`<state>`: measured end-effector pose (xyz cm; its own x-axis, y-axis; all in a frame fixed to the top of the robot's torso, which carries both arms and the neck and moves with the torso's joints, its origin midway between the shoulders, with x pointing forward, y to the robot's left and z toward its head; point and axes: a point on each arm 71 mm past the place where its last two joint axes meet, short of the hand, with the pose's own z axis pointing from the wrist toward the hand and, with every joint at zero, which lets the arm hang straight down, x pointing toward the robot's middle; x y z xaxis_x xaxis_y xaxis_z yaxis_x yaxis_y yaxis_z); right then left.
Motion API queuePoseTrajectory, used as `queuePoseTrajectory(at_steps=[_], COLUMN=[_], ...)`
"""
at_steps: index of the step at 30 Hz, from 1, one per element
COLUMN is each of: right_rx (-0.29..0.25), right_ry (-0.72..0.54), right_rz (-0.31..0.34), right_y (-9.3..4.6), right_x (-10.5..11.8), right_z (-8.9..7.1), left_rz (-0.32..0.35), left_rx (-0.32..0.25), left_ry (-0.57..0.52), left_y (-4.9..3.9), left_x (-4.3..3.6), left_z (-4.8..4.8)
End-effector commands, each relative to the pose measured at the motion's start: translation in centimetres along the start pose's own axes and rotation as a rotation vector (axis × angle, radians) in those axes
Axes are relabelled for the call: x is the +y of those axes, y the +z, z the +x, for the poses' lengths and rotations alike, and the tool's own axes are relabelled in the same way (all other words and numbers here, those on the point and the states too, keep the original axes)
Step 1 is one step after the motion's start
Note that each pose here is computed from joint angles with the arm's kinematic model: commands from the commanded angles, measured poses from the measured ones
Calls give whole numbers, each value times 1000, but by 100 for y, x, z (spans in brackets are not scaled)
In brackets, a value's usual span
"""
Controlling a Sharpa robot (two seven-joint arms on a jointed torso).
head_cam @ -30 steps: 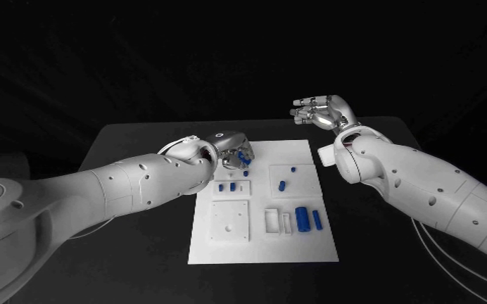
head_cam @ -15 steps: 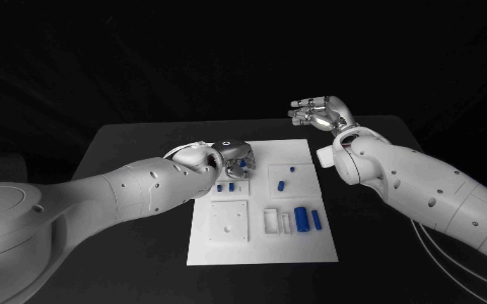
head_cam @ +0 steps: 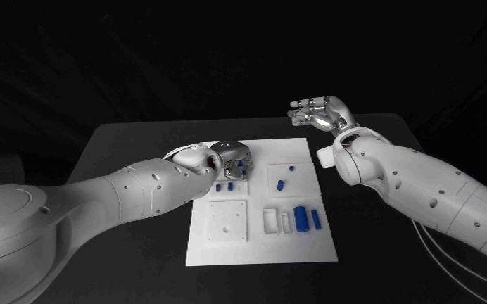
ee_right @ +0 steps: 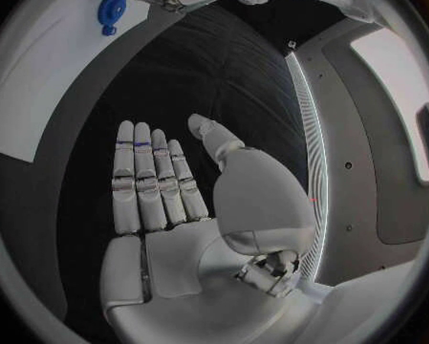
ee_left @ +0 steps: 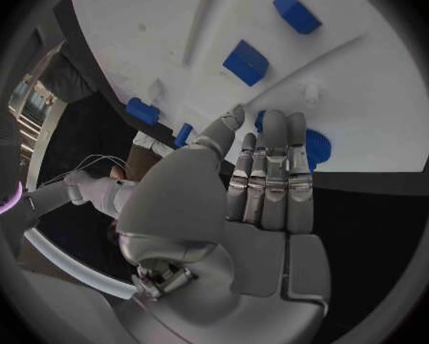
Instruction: Assemble the parts on the task board
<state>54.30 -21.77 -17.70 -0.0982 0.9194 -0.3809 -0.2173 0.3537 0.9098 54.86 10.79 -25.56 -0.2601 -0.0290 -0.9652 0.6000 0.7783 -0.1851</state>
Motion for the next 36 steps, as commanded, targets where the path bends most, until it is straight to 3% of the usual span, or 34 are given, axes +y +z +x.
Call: queuePoseTrajectory(at_steps=[1, 23, 36], right_rx=[19, 18, 19], right_ry=[2, 2, 3], right_rz=[-12, -12, -13], right_y=[3, 7, 10], right_x=[21, 19, 20], right_z=[24, 28, 34], left_rz=[-12, -57, -50], left_rx=[3, 32, 49], left_ry=[13, 13, 10], left_y=[10, -12, -1], left_x=[8, 113, 91], left_z=[17, 56, 75])
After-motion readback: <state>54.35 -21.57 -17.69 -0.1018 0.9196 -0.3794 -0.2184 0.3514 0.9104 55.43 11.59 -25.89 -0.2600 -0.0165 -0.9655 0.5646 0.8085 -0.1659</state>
